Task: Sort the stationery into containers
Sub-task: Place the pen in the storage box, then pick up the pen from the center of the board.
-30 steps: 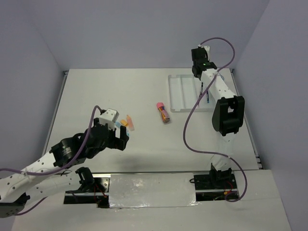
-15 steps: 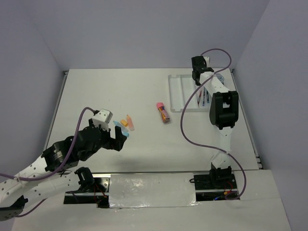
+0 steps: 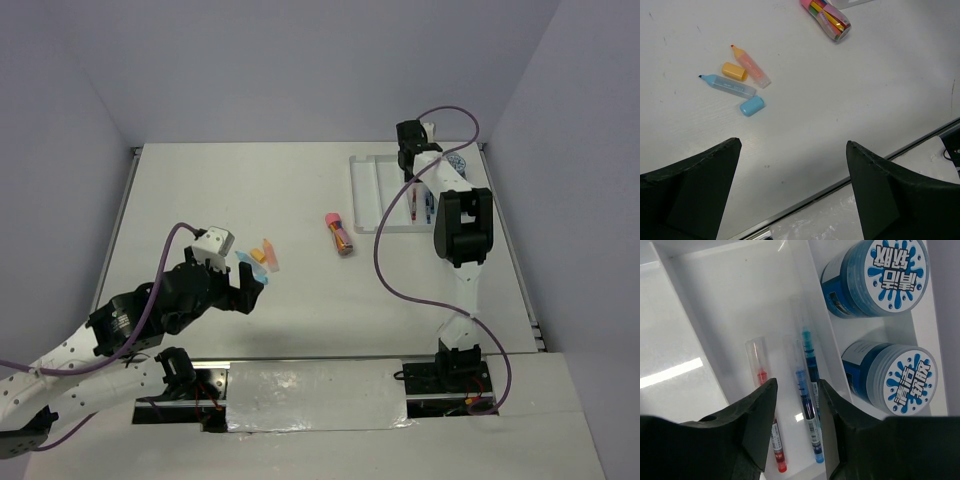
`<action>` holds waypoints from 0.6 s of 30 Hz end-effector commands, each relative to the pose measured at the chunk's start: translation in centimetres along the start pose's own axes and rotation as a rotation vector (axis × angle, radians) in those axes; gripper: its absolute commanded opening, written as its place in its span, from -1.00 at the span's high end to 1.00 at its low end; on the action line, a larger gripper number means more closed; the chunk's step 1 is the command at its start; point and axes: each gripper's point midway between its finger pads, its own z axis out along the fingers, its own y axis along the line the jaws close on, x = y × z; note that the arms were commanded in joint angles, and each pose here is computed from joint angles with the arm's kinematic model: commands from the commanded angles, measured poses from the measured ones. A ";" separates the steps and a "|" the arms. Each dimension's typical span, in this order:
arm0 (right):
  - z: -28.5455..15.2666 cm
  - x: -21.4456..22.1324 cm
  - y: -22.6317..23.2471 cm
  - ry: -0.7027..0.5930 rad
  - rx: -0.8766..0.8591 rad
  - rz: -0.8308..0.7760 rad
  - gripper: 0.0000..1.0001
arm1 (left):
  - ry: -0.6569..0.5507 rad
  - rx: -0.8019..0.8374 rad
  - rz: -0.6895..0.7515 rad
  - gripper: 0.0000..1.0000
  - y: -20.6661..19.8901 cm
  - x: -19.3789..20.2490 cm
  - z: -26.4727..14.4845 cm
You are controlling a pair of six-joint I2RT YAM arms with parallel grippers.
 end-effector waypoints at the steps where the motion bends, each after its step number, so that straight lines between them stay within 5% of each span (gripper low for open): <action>1: -0.6 -1.0 -0.5 -0.027 0.000 0.051 0.06 | -0.020 0.012 0.000 -0.99 -0.2 -0.4 0.0; 6: -5.5 -4.7 -0.8 -0.102 -0.114 0.107 0.05 | -0.023 -0.011 -0.007 -0.99 0.2 -0.4 0.0; 12: -20.0 -7.7 2.5 -0.274 -0.460 0.067 -0.08 | -0.045 -0.178 -0.077 -0.99 2.8 -0.8 -0.2; 13: -20.9 -5.7 3.9 -0.254 -0.508 0.018 -0.22 | -0.049 -0.211 -0.090 -0.99 3.3 -0.9 -0.2; 16: -26.2 -1.7 7.5 -0.268 -0.649 -0.061 -0.25 | -0.056 -0.341 -0.135 -0.99 5.5 -0.9 -0.3; 17: -27.3 -0.4 8.6 -0.261 -0.691 -0.080 -0.83 | -0.059 -0.376 -0.149 -0.99 6.1 -0.9 -0.3; 18: -28.9 0.6 9.3 -0.262 -0.730 -0.082 -0.99 | -0.055 -0.394 -0.161 -0.99 6.4 -0.9 -0.2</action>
